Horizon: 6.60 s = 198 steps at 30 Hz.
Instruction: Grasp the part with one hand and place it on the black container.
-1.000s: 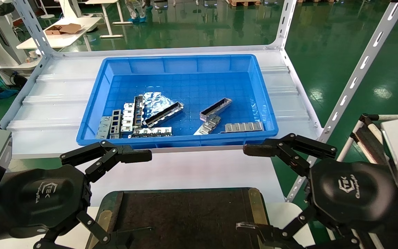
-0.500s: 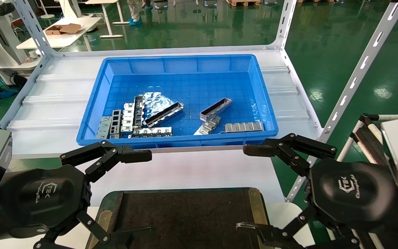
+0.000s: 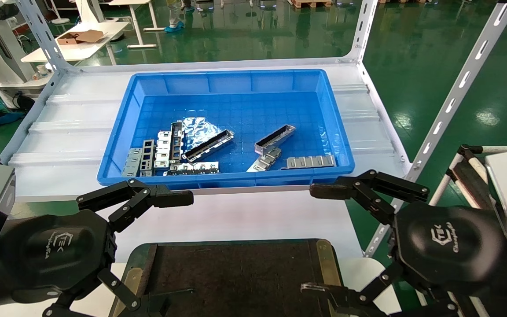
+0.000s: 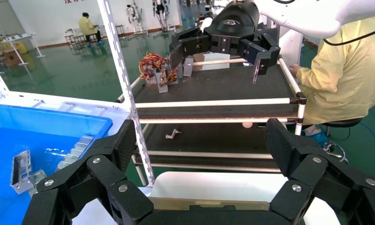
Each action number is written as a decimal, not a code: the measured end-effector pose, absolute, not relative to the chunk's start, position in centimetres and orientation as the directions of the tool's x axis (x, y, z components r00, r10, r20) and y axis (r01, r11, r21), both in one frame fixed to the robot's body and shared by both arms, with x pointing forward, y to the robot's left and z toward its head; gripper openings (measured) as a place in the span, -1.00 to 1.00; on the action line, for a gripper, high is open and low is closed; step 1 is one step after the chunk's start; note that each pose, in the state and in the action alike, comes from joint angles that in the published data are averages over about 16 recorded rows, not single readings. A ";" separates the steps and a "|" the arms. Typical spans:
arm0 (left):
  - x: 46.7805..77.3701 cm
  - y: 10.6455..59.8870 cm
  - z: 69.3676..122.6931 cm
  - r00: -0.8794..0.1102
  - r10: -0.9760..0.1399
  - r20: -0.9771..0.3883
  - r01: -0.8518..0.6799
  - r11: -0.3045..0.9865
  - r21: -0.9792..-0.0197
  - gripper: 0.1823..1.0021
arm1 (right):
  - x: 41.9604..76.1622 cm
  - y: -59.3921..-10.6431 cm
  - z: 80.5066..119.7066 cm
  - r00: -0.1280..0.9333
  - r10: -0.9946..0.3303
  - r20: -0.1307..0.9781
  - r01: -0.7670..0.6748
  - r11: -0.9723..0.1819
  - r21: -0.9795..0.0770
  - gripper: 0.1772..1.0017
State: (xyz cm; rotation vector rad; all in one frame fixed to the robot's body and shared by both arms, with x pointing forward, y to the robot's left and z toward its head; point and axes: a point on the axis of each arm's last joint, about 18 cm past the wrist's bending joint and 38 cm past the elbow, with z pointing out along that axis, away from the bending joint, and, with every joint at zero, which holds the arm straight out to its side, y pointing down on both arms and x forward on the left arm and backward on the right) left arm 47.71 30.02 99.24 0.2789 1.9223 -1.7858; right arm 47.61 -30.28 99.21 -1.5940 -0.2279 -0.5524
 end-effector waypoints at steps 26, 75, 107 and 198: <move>54.6 26.4 99.9 -0.796 -0.288 -0.532 0.495 0.196 -0.846 1.00 | 47.6 -30.3 99.2 0.861 -0.180 0.476 0.464 -0.111 -0.879 1.00; 74.9 15.6 101.4 -0.625 -0.635 -0.455 0.311 0.333 -0.890 1.00 | 47.6 -30.3 99.2 0.861 -0.180 0.476 0.464 -0.111 -0.879 1.00; 75.9 13.1 98.8 -0.608 -0.710 -0.355 0.203 0.292 -0.934 0.75 | 47.6 -30.3 99.2 0.861 -0.180 0.476 0.464 -0.111 -0.879 0.70; 57.3 18.2 82.1 -0.891 -0.431 -0.144 0.122 0.078 -0.990 -0.57 | 47.6 -30.3 99.2 0.861 -0.180 0.476 0.464 -0.111 -0.879 -0.97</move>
